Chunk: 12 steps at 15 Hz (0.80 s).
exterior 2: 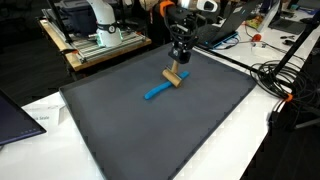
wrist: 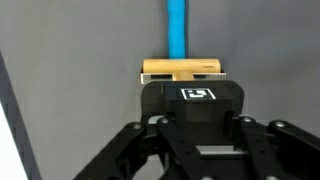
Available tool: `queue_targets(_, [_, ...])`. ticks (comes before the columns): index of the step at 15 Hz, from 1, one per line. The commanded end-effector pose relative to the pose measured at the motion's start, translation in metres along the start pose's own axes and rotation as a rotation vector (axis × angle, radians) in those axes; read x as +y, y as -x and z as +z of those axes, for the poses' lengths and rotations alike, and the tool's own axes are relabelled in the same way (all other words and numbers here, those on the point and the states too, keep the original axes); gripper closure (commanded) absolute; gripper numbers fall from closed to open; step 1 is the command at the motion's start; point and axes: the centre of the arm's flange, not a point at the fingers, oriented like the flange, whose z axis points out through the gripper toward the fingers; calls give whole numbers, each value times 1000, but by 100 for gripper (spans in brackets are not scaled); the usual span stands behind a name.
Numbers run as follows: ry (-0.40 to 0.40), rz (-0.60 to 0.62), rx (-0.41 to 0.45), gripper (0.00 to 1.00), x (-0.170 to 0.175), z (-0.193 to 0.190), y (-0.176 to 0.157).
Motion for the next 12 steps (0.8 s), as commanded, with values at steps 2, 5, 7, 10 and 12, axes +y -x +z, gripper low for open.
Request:
queue_targets(2, [-12, 1, 5, 78, 3, 21, -4])
queue_targets(5, [-14, 3, 9, 78, 2, 23, -3])
queue_targets(7, [-14, -1, 18, 78, 1, 23, -5])
queue_targets(10, [-13, -10, 25, 78, -1, 22, -9])
queue_targets(12, [-13, -19, 27, 78, -3, 20, -13])
